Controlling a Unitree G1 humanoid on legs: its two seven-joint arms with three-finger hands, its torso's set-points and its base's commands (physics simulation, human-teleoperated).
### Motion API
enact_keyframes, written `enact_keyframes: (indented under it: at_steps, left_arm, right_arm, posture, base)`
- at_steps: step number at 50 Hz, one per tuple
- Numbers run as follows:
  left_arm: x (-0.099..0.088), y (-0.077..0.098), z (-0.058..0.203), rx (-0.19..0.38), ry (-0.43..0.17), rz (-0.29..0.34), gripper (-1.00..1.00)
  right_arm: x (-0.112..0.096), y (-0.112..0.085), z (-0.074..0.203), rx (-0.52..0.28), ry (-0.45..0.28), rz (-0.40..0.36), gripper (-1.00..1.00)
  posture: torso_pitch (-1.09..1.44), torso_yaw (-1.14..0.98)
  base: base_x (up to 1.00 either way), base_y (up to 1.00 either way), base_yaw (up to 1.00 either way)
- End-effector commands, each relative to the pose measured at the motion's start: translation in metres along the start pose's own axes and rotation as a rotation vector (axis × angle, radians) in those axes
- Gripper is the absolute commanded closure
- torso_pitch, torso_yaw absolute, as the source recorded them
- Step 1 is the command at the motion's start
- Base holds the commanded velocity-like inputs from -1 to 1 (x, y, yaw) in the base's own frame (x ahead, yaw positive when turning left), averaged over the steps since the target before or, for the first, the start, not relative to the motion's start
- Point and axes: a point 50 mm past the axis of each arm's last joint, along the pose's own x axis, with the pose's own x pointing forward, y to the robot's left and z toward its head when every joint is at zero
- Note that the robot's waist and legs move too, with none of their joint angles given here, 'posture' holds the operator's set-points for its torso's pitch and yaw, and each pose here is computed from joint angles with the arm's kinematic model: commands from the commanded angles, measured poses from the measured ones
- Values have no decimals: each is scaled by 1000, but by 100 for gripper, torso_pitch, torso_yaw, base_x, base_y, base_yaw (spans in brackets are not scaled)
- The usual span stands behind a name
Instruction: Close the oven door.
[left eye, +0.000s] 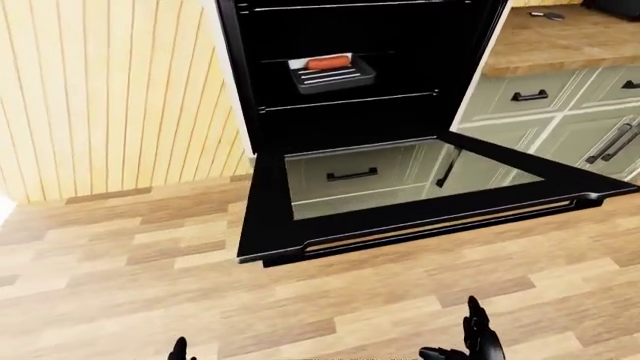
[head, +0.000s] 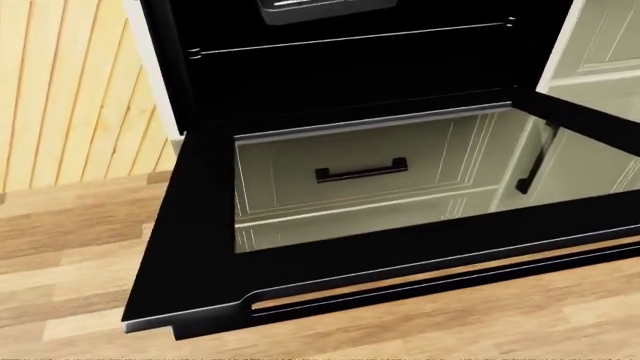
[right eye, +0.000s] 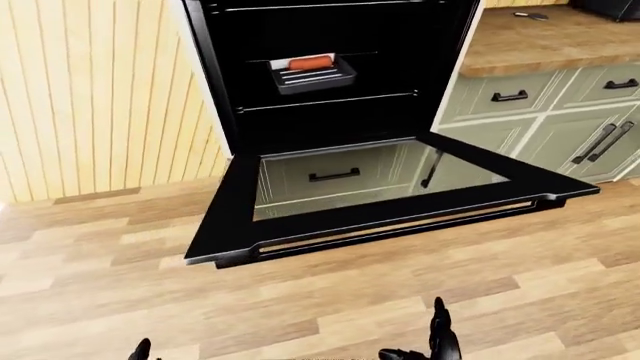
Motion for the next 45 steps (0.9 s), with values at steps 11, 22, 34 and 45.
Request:
enact_keyframes:
  at_steps: [11, 22, 34, 45]
  left_arm:
    - [5, -1, 10, 10, -46, -9, -100]
    - [4, 1, 10, 11, -43, -7, -100]
    - [4, -4, 8, 14, -40, -14, -100]
    - [6, -2, 10, 10, -40, -16, -100]
  right_arm:
    - [5, -2, 12, -3, -60, -9, -100]
    - [4, -2, 9, -4, -53, -7, -100]
    - [4, -2, 10, -3, -52, -7, -100]
    - [4, -2, 9, -3, -53, -8, -100]
  posture:
    - [0, 0]
    - [0, 0]
    - [0, 0]
    - [0, 0]
  base:
    - [0, 48, 0]
    - [0, 48, 0]
    - [0, 48, 0]
    - [0, 47, 0]
